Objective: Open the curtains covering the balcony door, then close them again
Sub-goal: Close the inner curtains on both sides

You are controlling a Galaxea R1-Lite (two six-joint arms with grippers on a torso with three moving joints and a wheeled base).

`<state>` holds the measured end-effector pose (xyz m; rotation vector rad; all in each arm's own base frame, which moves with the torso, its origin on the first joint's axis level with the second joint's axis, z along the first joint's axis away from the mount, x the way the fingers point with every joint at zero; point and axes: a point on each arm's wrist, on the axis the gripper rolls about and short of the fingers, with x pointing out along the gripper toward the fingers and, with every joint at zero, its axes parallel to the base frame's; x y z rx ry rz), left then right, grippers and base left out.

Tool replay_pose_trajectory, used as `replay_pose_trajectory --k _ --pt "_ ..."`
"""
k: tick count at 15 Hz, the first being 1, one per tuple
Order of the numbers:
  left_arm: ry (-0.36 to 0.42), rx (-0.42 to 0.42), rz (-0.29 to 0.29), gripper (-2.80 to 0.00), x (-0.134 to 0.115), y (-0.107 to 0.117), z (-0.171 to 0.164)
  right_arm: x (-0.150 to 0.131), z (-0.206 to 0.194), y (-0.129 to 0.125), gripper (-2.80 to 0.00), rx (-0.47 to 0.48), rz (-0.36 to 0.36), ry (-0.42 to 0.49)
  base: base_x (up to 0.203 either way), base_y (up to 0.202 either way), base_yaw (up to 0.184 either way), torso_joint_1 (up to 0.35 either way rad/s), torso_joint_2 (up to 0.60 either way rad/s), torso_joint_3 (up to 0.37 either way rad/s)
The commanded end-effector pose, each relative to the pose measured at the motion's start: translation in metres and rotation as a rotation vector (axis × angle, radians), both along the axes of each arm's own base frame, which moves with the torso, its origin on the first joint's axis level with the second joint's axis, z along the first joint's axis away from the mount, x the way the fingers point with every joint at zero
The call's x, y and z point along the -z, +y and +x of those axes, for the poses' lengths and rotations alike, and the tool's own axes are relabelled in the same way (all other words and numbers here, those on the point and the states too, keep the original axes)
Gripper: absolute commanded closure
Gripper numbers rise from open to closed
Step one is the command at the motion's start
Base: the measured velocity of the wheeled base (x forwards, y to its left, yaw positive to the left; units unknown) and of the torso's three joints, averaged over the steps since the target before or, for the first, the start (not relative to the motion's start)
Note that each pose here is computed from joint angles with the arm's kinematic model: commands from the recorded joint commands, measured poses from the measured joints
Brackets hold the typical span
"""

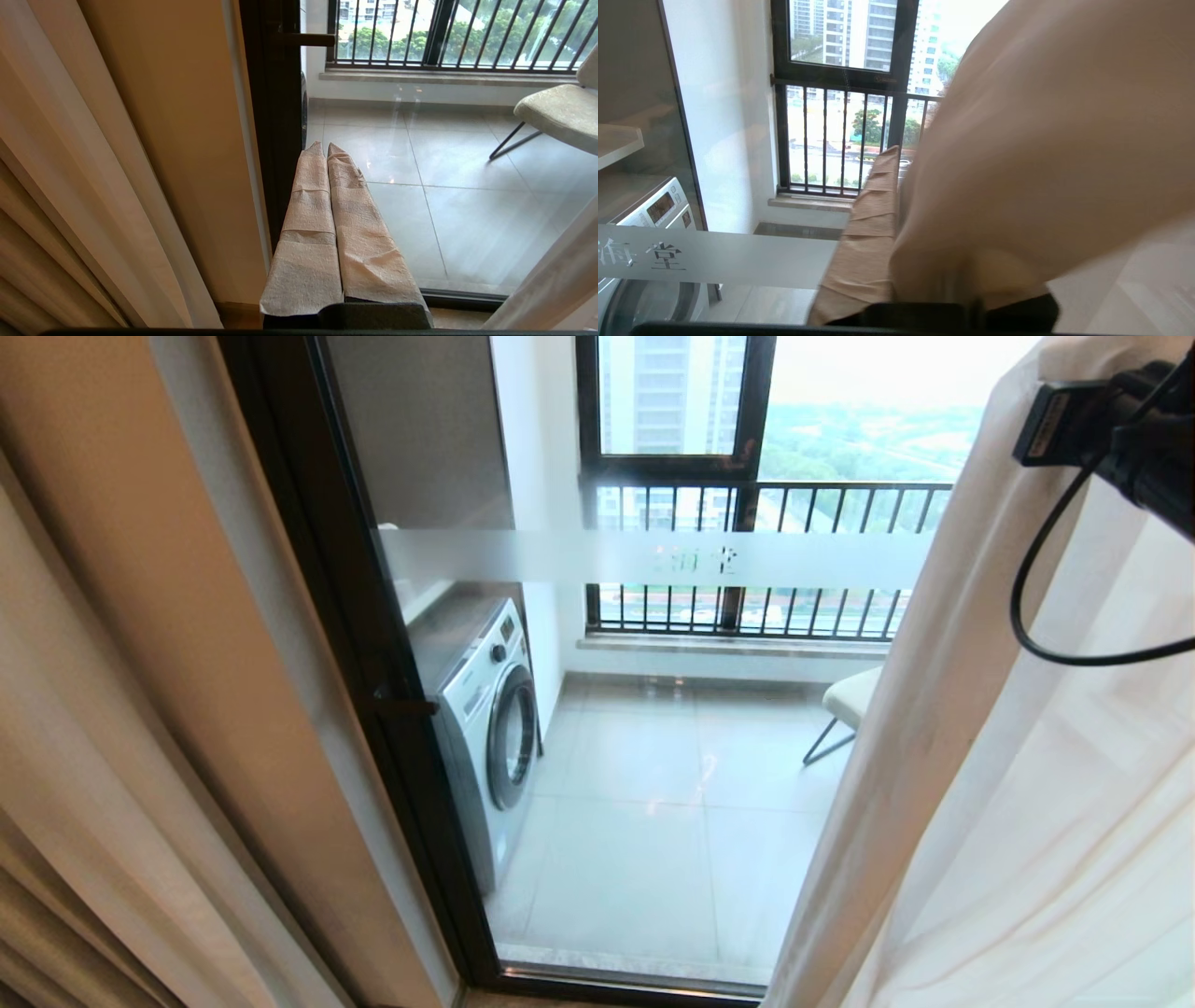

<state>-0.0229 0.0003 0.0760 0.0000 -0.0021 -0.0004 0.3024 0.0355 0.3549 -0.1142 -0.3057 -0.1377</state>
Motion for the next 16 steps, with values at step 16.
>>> replay_pose_trajectory --k 16 --pt "-0.001 0.000 0.000 0.00 0.000 0.000 0.000 0.021 -0.120 -0.016 -2.80 0.000 -0.007 0.019 0.000 0.000 0.000 0.000 0.00 0.000"
